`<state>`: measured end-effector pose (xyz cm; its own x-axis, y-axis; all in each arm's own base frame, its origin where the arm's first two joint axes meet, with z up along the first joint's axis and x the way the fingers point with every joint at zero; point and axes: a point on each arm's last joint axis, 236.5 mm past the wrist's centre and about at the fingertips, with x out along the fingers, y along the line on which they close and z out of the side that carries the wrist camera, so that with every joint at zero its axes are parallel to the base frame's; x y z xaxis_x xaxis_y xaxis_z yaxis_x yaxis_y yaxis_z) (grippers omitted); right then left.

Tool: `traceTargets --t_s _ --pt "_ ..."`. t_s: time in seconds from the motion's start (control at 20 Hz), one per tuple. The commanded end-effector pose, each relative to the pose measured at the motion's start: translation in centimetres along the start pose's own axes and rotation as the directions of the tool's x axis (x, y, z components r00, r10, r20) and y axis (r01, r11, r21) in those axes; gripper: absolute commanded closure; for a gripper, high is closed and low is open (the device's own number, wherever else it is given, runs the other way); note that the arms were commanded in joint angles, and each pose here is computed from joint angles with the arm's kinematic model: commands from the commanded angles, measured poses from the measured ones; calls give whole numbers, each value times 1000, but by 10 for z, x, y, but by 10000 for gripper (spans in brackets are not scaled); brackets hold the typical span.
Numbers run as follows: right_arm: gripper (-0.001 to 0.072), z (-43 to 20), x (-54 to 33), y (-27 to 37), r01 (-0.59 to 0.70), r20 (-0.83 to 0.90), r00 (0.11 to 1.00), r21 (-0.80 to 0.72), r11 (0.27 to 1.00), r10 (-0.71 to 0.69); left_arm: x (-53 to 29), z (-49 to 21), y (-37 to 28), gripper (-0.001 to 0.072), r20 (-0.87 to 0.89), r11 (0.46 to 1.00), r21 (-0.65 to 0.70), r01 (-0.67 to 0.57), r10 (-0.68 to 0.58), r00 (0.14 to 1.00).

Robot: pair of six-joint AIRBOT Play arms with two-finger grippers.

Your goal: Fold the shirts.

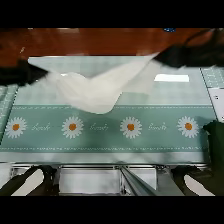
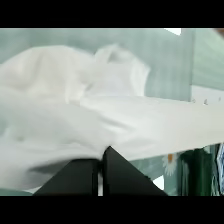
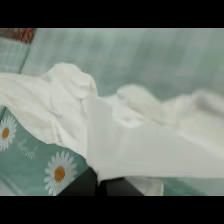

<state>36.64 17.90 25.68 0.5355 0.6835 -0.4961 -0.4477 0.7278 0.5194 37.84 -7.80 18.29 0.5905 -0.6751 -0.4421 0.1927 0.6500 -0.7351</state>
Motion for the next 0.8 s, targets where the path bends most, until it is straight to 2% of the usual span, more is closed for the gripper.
traceTargets --t_s 0.0,0.1,0.2,0.35,0.45,0.55,0.75 --pt "692 64 -113 40 199 210 965 -201 959 -156 -95 63 -131 678 318 946 324 -13 -96 943" --pt "692 78 -161 69 275 342 922 -257 926 -179 -147 74 -191 678 460 878 464 -120 -124 879" --pt "692 75 -203 90 343 438 877 -278 897 -200 -189 72 -232 678 557 817 528 -231 -128 821" --pt "693 59 -255 110 438 544 804 -267 858 -241 -242 54 -274 678 684 716 556 -422 -105 722" --pt "692 45 -281 113 493 580 763 -237 837 -285 -262 35 -276 678 737 647 530 -548 -32 675" --pt "692 26 -293 110 516 565 756 -205 831 -330 -275 14 -265 678 756 637 477 -605 54 653" --pt "692 -3 -285 99 507 463 798 -168 846 -386 -286 -9 -259 678 742 627 487 -607 70 667"
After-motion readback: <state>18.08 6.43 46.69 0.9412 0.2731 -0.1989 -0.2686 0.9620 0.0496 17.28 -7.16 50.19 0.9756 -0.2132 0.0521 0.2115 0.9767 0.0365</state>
